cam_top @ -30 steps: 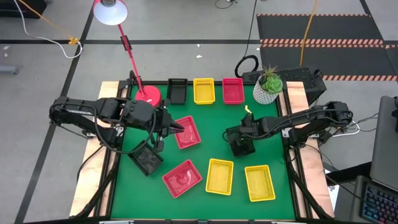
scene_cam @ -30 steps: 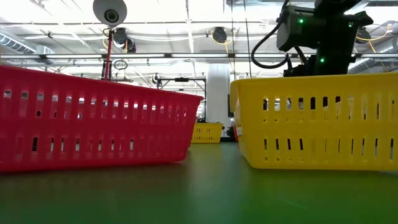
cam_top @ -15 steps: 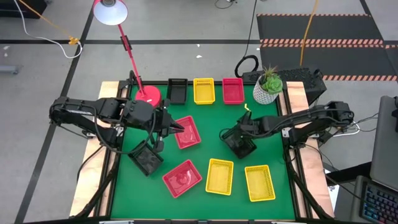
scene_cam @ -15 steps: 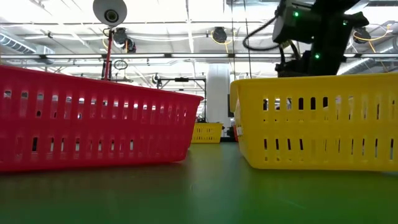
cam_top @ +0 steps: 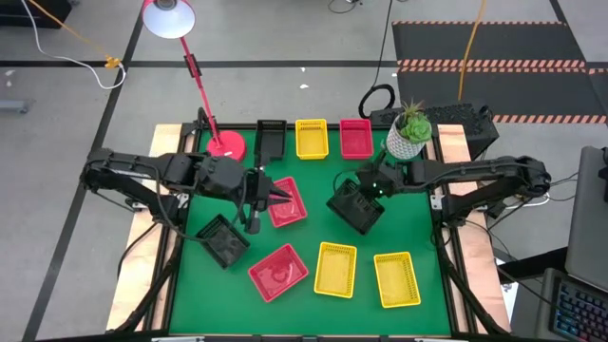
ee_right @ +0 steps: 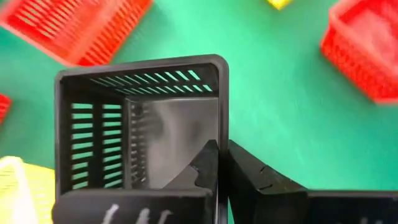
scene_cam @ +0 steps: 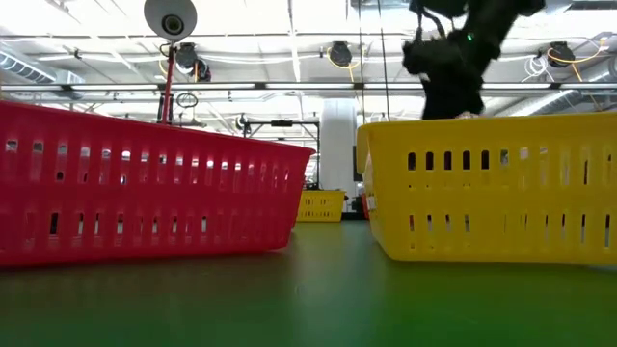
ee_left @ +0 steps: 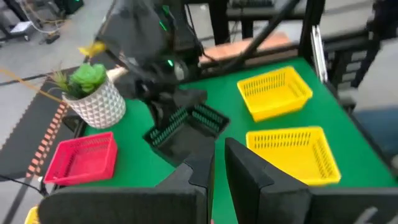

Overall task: Stack baskets by color
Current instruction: Stack the bottom right black bin on the top black bin

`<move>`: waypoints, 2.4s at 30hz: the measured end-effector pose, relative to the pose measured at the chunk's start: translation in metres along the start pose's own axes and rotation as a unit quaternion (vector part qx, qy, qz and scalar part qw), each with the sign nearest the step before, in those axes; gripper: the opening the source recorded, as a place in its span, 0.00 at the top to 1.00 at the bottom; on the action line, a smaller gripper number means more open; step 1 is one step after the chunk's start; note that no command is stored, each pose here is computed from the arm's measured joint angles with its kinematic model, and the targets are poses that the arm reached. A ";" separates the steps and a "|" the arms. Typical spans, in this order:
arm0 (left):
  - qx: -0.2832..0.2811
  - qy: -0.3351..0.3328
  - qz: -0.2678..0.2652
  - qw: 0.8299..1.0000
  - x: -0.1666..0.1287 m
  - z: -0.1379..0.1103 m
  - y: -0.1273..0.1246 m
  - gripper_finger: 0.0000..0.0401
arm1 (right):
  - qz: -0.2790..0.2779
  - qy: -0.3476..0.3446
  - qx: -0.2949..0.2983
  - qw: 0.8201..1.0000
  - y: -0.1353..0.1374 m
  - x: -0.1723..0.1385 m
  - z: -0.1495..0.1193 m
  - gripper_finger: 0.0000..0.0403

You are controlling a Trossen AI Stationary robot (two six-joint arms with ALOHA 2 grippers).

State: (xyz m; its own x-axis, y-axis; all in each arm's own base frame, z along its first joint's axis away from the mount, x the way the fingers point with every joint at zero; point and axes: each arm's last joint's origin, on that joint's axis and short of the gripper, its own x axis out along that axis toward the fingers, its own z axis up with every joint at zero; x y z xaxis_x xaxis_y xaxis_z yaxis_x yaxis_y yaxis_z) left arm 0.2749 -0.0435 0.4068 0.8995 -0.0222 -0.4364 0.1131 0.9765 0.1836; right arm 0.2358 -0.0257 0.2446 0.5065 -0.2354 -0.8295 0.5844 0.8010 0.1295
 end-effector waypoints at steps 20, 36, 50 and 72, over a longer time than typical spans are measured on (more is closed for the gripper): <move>0.057 -0.032 -0.012 0.998 0.028 0.037 -0.013 0.59 | 0.122 -0.037 -0.029 0.991 -0.020 -0.055 0.073 0.97; 0.098 0.077 -0.017 0.992 0.081 0.039 -0.028 0.45 | 0.165 0.015 -0.042 0.985 -0.018 -0.035 0.091 0.97; 0.164 0.166 0.028 0.972 0.142 0.007 -0.035 0.36 | 0.166 0.014 -0.054 0.985 -0.017 -0.034 0.092 0.97; 0.180 0.235 0.061 0.953 0.165 -0.016 -0.009 0.61 | 0.162 0.010 -0.055 0.985 -0.017 -0.034 0.092 0.97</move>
State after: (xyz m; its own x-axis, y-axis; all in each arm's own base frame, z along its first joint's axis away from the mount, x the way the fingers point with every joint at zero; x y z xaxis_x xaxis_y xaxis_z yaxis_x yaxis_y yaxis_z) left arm 0.4153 -0.0526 0.3188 0.6359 0.2679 -0.7238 0.2344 0.8265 0.5118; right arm 0.2669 -0.0824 0.3207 0.6425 0.0519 -0.7645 0.3216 0.8873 0.3305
